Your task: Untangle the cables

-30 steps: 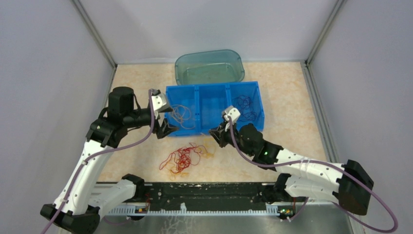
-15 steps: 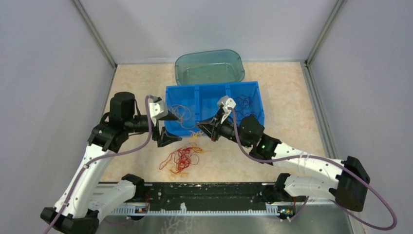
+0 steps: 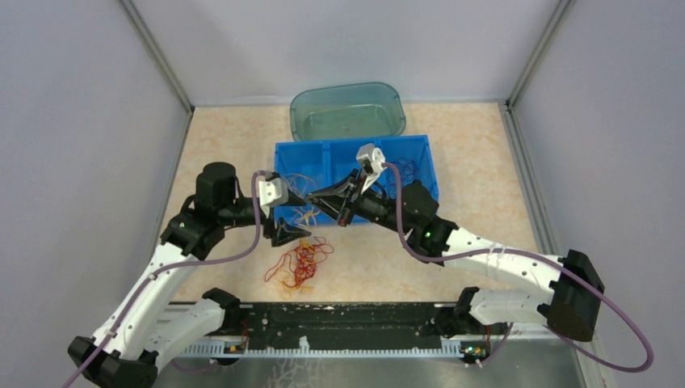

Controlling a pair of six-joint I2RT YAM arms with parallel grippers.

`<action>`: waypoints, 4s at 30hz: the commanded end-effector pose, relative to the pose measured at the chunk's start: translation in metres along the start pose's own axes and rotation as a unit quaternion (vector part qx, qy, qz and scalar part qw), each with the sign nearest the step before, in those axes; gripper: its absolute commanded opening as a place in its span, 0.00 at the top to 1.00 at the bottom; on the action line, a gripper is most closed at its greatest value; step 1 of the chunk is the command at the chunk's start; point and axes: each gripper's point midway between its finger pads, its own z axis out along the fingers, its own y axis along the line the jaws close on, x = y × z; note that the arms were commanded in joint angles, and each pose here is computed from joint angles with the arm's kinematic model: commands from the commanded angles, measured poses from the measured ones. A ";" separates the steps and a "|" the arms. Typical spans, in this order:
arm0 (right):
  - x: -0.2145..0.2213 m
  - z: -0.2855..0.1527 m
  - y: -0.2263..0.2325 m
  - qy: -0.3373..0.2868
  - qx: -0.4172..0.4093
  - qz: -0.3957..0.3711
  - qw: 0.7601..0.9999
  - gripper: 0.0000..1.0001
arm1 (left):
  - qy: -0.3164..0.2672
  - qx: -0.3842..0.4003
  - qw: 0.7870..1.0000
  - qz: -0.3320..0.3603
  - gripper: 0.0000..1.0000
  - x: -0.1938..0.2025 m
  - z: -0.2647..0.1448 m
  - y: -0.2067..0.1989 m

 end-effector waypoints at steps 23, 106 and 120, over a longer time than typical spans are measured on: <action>0.015 -0.046 0.007 -0.005 -0.045 -0.053 0.998 0.13 | -0.085 0.015 0.996 0.026 1.00 -0.112 -0.027 -0.014; 0.272 0.001 -0.071 0.382 0.003 -0.196 0.903 0.33 | 0.141 -0.225 0.964 0.020 0.00 0.059 -0.082 0.116; 0.215 -0.035 -0.112 0.179 0.210 0.022 0.961 0.92 | 0.160 -0.032 0.980 0.117 0.09 0.098 -0.061 0.039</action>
